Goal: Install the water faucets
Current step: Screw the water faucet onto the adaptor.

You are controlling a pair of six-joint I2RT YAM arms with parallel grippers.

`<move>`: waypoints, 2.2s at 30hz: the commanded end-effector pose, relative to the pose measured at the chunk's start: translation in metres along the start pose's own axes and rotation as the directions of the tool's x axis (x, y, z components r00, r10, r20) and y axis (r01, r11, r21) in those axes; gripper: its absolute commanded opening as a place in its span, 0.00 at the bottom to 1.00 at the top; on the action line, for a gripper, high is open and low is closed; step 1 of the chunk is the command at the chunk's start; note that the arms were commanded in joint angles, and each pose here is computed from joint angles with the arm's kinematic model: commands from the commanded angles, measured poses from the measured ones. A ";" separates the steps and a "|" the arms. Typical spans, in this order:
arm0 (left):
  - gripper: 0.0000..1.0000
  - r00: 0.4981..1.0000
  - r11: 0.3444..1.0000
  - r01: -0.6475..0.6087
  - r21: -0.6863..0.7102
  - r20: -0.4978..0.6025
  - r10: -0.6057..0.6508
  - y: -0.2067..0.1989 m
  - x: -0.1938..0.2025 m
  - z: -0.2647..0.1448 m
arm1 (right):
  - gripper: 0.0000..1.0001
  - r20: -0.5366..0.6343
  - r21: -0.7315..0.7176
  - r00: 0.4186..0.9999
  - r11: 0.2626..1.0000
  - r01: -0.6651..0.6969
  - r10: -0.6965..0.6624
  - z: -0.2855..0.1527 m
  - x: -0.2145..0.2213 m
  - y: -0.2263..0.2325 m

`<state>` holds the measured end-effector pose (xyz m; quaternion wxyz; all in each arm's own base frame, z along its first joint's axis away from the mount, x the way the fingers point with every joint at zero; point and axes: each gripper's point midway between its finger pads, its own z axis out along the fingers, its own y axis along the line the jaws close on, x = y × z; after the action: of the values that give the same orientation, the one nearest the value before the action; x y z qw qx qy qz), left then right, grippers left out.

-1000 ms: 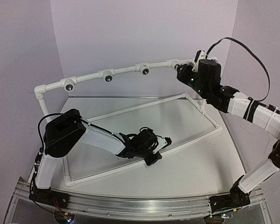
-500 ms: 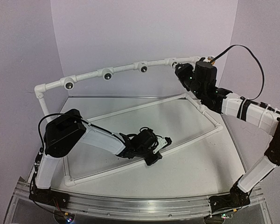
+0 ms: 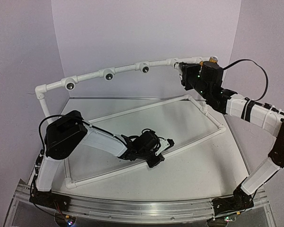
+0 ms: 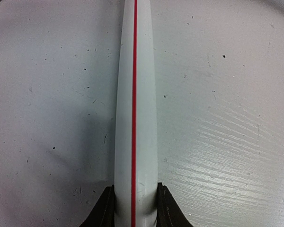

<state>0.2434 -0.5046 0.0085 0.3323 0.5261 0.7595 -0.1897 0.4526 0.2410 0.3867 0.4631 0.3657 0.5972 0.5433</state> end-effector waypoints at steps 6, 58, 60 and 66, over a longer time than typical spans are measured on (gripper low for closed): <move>0.00 0.877 0.994 -0.005 0.113 -0.477 0.058 -0.032 0.173 0.014 | 0.00 -0.067 -0.169 0.939 0.924 -0.343 0.336 0.018 -0.002 0.025; 0.00 0.872 0.994 -0.002 0.109 -0.487 0.054 -0.031 0.175 0.015 | 0.00 -0.172 -0.452 0.029 0.105 0.886 -0.985 -0.100 0.044 0.026; 0.00 0.873 0.994 -0.001 0.107 -0.485 0.053 -0.031 0.174 0.015 | 0.00 -0.190 -0.496 -0.165 -0.050 0.867 -0.968 -0.103 0.044 0.017; 0.00 0.873 0.995 -0.001 0.101 -0.485 0.050 -0.030 0.173 0.015 | 0.00 -0.134 -0.511 -0.617 -0.479 0.714 -0.775 -0.095 0.020 0.001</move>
<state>0.2443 -0.5056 0.0079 0.3322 0.5288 0.7580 -0.1884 0.3569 0.2477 0.4155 0.5864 -0.3570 0.7145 0.1349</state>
